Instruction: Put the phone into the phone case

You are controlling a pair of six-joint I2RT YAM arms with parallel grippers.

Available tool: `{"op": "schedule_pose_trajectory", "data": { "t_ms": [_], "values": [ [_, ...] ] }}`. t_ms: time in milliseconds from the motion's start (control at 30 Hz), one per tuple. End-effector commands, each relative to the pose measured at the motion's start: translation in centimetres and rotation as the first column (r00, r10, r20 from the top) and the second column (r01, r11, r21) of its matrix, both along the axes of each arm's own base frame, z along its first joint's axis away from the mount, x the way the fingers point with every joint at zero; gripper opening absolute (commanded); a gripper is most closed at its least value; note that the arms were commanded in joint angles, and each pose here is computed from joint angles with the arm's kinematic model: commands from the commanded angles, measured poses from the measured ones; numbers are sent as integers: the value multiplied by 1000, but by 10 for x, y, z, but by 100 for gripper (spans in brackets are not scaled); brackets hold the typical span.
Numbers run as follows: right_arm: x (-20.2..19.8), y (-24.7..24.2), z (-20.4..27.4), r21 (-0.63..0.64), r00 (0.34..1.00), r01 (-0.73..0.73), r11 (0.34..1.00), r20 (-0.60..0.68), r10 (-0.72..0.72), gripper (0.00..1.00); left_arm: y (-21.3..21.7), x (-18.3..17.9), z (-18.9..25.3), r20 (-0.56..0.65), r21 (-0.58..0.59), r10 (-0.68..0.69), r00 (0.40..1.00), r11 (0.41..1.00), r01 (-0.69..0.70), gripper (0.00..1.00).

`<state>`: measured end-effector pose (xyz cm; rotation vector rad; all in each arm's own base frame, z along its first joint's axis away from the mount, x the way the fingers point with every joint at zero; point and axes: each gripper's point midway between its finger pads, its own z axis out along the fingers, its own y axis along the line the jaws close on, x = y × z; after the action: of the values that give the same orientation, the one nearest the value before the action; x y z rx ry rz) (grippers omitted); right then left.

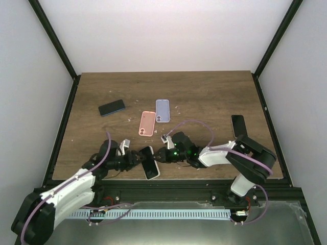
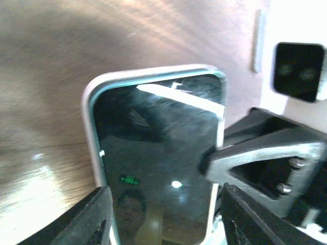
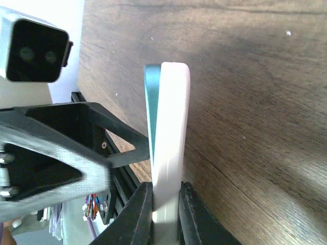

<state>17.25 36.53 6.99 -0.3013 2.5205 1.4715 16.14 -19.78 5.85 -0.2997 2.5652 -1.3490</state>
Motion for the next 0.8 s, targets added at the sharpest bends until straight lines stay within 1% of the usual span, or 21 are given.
{"op": "schedule_pose_trajectory", "data": {
  "t_ms": [0,33,100,200,333,433,567,633,767],
  "values": [
    [3,0,50,123,990,-14,992,143,-3,5,-3,9,49,104,-62,3,995,998,4,67],
    [1,-2,59,145,987,-20,989,163,-4,5,-2,10,64,141,-83,12,990,997,0,72],
    [-4,-7,78,193,978,-35,981,208,-6,5,0,10,84,188,-103,22,982,995,-3,77],
    [-12,-17,106,260,961,-61,964,276,-13,5,2,8,115,256,-140,24,967,990,12,79],
    [-29,-27,150,344,927,-142,928,375,3,5,-3,-2,159,364,-227,-3,931,970,92,79],
    [-43,-36,181,409,898,-208,888,441,7,5,-6,-8,183,429,-278,-12,903,949,145,78],
    [-51,-44,205,455,883,-234,859,470,-9,5,-12,-18,201,487,-316,-56,872,919,235,77],
    [-55,-44,211,470,882,-252,846,472,1,5,-15,-21,206,496,-344,-68,866,900,267,75],
    [-63,-41,213,493,885,-302,816,463,48,5,-19,-28,220,529,-404,-75,845,853,329,69]
  ]
}}
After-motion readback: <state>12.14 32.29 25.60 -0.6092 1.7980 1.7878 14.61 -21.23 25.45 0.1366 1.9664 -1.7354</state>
